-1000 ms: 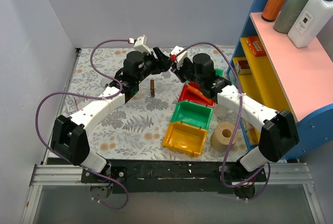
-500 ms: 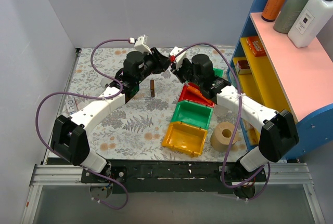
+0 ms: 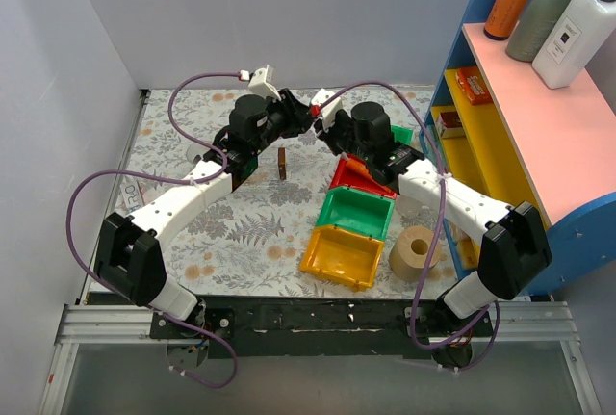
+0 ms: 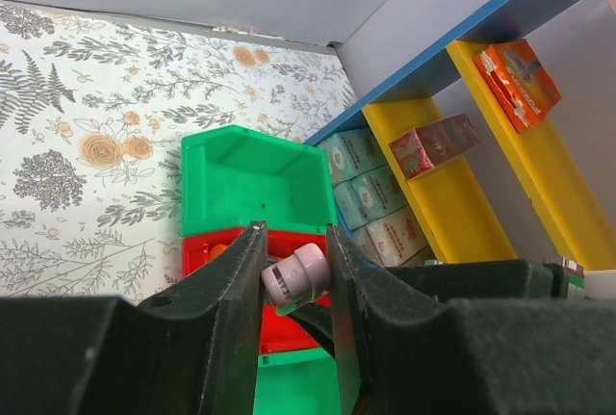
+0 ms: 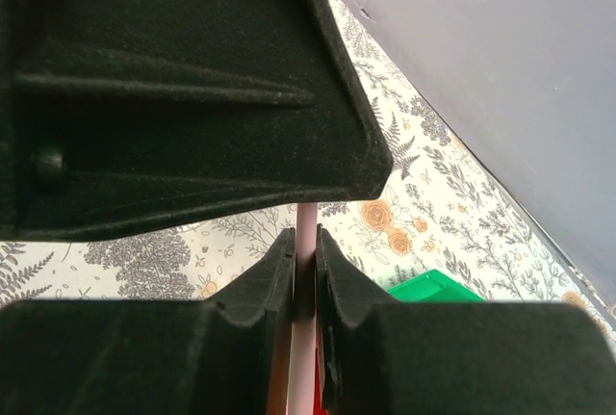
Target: Prepare toiletry sets of a toothbrush and toothpaste on the tray
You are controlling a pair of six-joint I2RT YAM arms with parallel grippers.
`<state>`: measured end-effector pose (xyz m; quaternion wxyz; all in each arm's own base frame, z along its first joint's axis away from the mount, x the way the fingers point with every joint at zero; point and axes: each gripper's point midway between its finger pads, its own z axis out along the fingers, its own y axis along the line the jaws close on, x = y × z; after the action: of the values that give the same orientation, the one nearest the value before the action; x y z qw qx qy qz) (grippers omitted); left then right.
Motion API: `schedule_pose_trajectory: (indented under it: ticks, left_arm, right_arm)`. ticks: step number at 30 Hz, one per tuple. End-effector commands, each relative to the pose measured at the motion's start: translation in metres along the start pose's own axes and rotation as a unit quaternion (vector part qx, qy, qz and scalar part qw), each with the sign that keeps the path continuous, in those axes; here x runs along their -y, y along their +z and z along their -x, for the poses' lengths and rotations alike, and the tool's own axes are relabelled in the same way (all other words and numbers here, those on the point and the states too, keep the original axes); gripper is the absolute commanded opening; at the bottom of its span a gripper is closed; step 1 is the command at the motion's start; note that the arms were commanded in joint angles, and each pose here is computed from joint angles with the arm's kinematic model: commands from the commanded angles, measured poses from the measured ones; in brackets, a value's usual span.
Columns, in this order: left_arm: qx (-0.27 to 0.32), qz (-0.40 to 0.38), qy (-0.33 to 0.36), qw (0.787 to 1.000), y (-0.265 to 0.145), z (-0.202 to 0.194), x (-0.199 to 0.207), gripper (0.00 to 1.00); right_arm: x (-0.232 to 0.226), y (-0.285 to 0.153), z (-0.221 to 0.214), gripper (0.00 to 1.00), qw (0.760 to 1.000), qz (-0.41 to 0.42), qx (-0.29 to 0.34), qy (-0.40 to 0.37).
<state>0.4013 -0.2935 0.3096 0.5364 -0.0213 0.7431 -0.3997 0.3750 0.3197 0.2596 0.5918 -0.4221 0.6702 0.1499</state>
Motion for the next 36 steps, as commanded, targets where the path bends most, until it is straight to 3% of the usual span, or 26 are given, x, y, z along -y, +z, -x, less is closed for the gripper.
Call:
schedule_pose_trajectory:
  ticks: [1, 5, 8, 14, 22, 29, 36]
  left_arm:
    - [0.015, 0.009, 0.017, 1.0, -0.001, 0.01, 0.001, 0.0]
    - [0.026, 0.023, 0.032, 0.999, -0.001, 0.016, -0.004, 0.0]
    - [0.027, 0.029, 0.038, 0.998, 0.0, 0.016, -0.006, 0.0]
    - [0.035, 0.036, 0.059, 0.997, 0.0, 0.022, -0.009, 0.0]
    - [0.025, 0.04, 0.107, 0.993, 0.002, 0.027, -0.008, 0.0]
    - [0.044, 0.068, 0.167, 0.983, -0.008, 0.047, -0.015, 0.0]
    - [0.013, 0.139, 0.19, 0.972, -0.026, 0.057, -0.054, 0.0]
  right_arm:
    - [0.001, -0.001, 0.017, 0.23, 1.0, -0.004, 0.021, -0.011]
    - [0.002, -0.004, 0.015, 0.4, 1.0, -0.011, 0.018, -0.01]
    - [0.003, -0.006, 0.012, 0.45, 1.0, -0.015, 0.014, -0.011]
    - [0.004, -0.013, 0.009, 0.48, 1.0, -0.021, 0.015, -0.011]
    - [0.039, -0.036, -0.009, 0.49, 0.993, -0.114, -0.006, -0.015]
    - [0.063, -0.062, -0.008, 0.5, 0.993, -0.094, 0.04, 0.066]
    - [0.07, -0.082, 0.007, 0.51, 0.989, -0.094, 0.075, 0.09]
